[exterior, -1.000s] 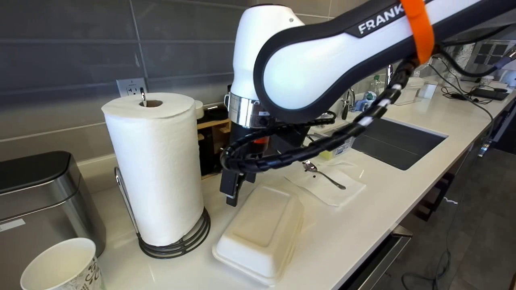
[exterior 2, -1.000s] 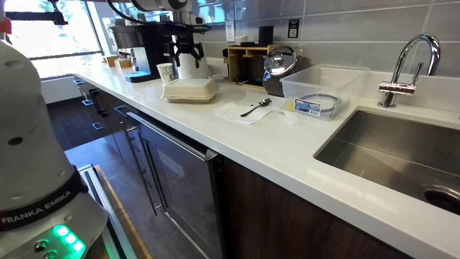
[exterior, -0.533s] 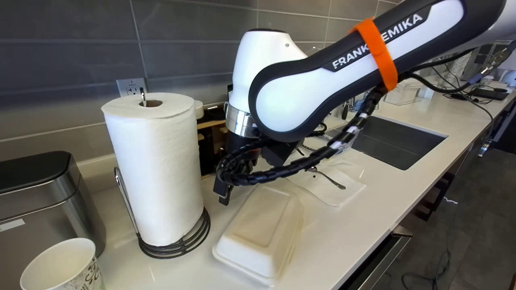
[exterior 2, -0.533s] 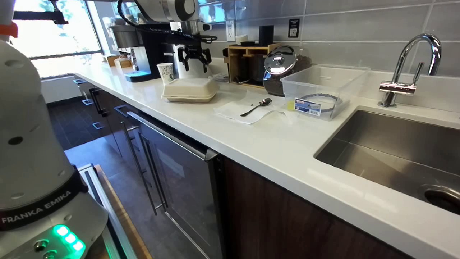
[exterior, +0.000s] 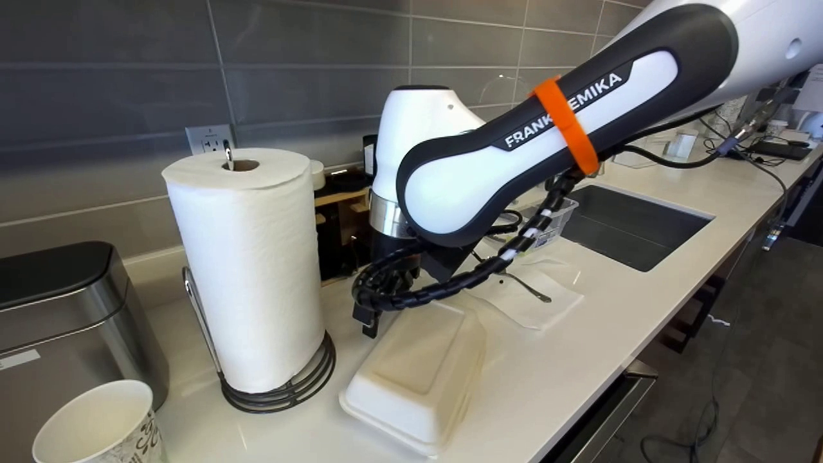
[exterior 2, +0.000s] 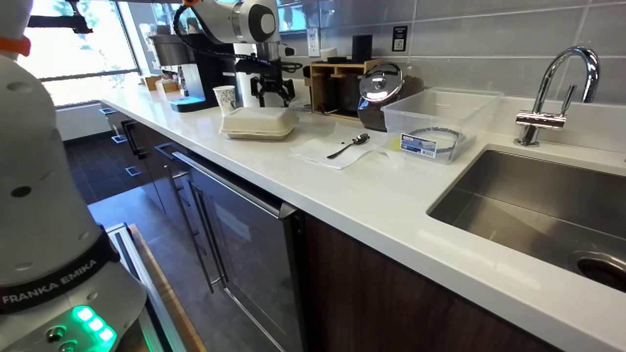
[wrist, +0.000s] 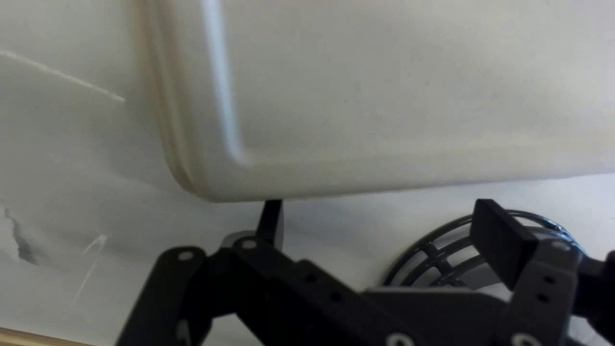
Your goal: Push the white food pack forwards then backwards.
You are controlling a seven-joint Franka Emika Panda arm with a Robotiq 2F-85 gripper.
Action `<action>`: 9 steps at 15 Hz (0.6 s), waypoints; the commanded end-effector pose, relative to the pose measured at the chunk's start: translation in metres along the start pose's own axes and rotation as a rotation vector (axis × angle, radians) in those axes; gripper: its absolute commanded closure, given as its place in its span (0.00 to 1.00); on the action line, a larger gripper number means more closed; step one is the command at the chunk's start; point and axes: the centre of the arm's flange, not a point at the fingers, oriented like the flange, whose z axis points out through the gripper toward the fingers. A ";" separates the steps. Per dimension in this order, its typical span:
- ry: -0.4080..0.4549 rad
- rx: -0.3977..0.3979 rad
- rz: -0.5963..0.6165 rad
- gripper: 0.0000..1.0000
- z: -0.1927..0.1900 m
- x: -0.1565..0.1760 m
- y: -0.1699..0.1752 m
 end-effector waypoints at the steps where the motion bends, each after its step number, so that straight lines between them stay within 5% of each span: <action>1: -0.055 -0.015 0.078 0.00 -0.003 -0.008 0.003; 9: -0.149 -0.027 0.304 0.00 -0.012 -0.051 0.017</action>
